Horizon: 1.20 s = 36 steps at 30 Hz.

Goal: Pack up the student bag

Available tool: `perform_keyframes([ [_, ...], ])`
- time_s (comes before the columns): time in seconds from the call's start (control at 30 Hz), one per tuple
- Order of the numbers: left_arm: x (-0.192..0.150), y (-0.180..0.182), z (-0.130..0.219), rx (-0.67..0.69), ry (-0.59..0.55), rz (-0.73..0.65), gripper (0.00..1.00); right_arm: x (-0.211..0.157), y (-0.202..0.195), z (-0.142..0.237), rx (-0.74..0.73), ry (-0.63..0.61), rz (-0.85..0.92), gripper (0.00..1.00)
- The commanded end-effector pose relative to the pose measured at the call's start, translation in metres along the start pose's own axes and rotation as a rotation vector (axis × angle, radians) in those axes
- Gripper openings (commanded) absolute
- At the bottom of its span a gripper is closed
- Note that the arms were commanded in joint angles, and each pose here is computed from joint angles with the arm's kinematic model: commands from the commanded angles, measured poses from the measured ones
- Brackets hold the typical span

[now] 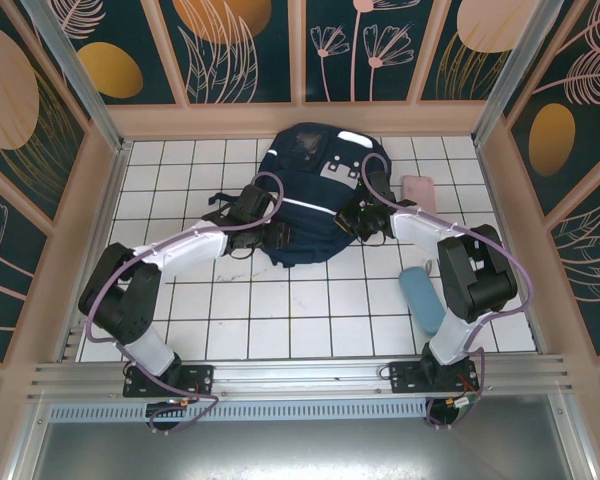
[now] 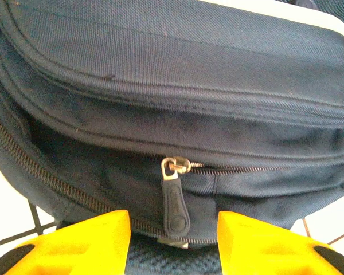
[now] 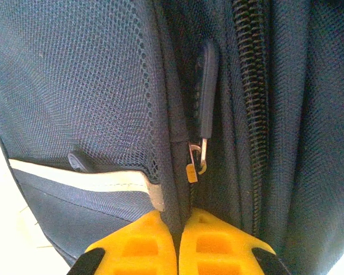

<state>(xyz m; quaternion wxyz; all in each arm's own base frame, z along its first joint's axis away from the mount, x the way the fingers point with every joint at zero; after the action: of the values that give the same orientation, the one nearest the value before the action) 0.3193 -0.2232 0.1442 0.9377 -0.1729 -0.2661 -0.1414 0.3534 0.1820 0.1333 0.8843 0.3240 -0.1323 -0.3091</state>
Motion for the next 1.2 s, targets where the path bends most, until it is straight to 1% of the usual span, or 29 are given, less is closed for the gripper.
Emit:
perform_keyframes([
  [0.0, 0.007, 0.001, -0.016, -0.003, 0.028, 0.013, 0.42, 0.002, 0.013, 0.013, 0.031, -0.041, 0.031, 0.00],
  [0.1, 0.007, 0.004, -0.023, 0.017, 0.045, 0.011, 0.42, 0.001, 0.013, 0.014, 0.034, -0.040, 0.034, 0.00],
  [0.2, 0.006, 0.002, -0.030, -0.007, 0.062, 0.002, 0.38, 0.001, 0.013, 0.015, 0.038, -0.039, 0.037, 0.00],
  [0.27, 0.005, 0.002, -0.035, -0.012, 0.076, 0.000, 0.33, 0.001, 0.014, 0.015, 0.040, -0.040, 0.038, 0.00],
  [0.4, 0.003, 0.004, -0.041, 0.004, 0.096, -0.001, 0.28, 0.002, 0.013, 0.016, 0.039, -0.043, 0.036, 0.00],
  [0.53, 0.002, 0.006, -0.042, 0.026, 0.102, -0.008, 0.14, 0.004, 0.011, 0.016, 0.030, -0.053, 0.036, 0.00],
  [0.63, 0.005, 0.009, -0.035, 0.062, 0.086, -0.023, 0.07, 0.007, 0.007, 0.018, 0.005, -0.081, 0.035, 0.00],
  [0.7, 0.007, 0.012, -0.026, 0.102, 0.071, -0.040, 0.00, 0.011, 0.002, 0.020, -0.020, -0.107, 0.036, 0.00],
  [0.77, 0.008, 0.017, -0.016, 0.148, 0.054, -0.060, 0.00, 0.016, -0.004, 0.024, -0.054, -0.145, 0.038, 0.00],
  [0.87, 0.008, 0.027, 0.000, 0.256, 0.023, -0.095, 0.00, 0.026, -0.015, 0.031, -0.102, -0.208, 0.031, 0.00],
  [0.9, 0.003, 0.032, 0.000, 0.296, 0.029, -0.107, 0.00, 0.031, -0.020, 0.035, -0.116, -0.232, 0.026, 0.00],
  [0.93, 0.006, 0.033, 0.012, 0.316, -0.005, -0.112, 0.00, 0.034, -0.024, 0.037, -0.128, -0.253, 0.020, 0.00],
  [1.0, 0.004, 0.039, 0.022, 0.369, -0.029, -0.123, 0.00, 0.044, -0.030, 0.043, -0.140, -0.290, 0.012, 0.00],
  [1.1, 0.002, 0.040, 0.032, 0.373, -0.055, -0.126, 0.00, 0.059, -0.029, 0.048, -0.129, -0.320, 0.030, 0.00],
  [1.17, 0.000, 0.035, 0.036, 0.314, -0.073, -0.136, 0.00, 0.066, -0.021, 0.050, -0.092, -0.318, 0.075, 0.00],
])
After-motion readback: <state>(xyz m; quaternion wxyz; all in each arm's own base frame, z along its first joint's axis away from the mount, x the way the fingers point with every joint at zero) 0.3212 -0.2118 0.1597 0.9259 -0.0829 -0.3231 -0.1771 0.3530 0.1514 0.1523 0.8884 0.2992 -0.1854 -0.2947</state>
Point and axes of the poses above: each hand's point on the last joint's axis, 136 mm out from that joint toward the fingers, its own z axis back along the fingers, its own y axis along the line the jaws close on, x = y × z, the point moved 7 cm from there along z, back along the fingers, and after that the axes turned 6 degrees about -z, right-handed, at the moved point
